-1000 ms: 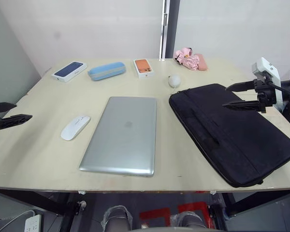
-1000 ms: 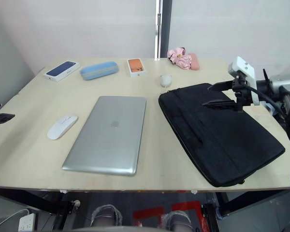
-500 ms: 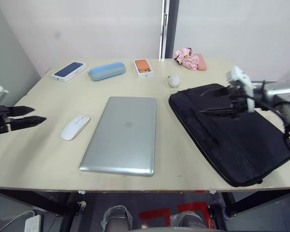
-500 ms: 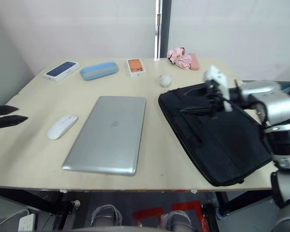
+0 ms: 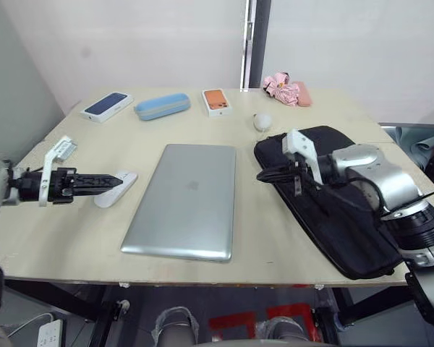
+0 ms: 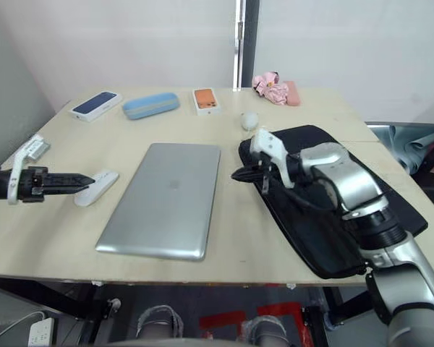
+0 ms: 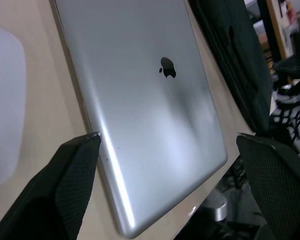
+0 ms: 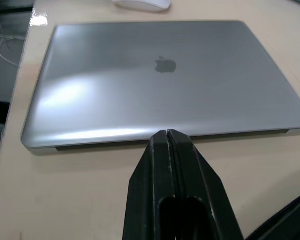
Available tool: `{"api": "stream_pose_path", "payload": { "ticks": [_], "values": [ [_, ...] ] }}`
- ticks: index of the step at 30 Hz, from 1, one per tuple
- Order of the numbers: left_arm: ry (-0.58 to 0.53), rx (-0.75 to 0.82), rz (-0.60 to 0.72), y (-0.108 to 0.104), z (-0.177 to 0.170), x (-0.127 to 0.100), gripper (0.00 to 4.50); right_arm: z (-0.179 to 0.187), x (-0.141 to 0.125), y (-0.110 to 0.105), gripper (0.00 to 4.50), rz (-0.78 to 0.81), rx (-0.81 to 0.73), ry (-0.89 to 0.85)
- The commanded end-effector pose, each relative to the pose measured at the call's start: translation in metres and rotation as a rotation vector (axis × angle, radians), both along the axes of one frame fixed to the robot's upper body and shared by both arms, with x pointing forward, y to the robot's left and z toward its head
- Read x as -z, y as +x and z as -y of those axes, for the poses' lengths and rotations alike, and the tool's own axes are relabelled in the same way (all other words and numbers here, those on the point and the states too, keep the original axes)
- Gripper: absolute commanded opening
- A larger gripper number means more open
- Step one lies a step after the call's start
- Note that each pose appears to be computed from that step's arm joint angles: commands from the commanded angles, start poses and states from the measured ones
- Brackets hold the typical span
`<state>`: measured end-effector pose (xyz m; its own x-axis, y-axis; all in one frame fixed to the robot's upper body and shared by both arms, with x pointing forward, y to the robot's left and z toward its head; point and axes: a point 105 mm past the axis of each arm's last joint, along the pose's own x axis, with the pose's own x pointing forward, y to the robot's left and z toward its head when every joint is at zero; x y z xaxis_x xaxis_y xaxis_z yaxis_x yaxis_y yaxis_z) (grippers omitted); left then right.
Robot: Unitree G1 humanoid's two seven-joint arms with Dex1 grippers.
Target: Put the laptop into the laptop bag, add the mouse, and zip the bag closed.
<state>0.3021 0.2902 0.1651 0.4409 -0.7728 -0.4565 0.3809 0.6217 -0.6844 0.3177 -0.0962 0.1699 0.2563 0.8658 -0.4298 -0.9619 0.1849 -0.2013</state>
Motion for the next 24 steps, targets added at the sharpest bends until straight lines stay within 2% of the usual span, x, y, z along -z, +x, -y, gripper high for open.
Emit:
{"api": "stream_pose_path", "payload": {
  "ticks": [1, 13, 18, 24],
  "values": [
    [0.010, -0.019, -0.045, 0.005, -0.002, 0.006, 4.50, -0.007, -0.001, 0.003, 0.05, 0.057, -0.014, -0.014],
    [0.024, -0.001, -0.050, 0.030, 0.013, 0.036, 4.50, -0.023, 0.030, 0.022, 0.05, 0.115, 0.041, -0.077],
    [0.023, 0.010, -0.058, 0.035, 0.022, 0.045, 4.50, -0.027, 0.047, 0.027, 0.05, 0.114, 0.039, -0.138],
    [0.020, 0.010, -0.065, 0.037, 0.027, 0.054, 4.50, -0.036, 0.060, 0.029, 0.05, 0.090, 0.024, -0.135]
  ]
}}
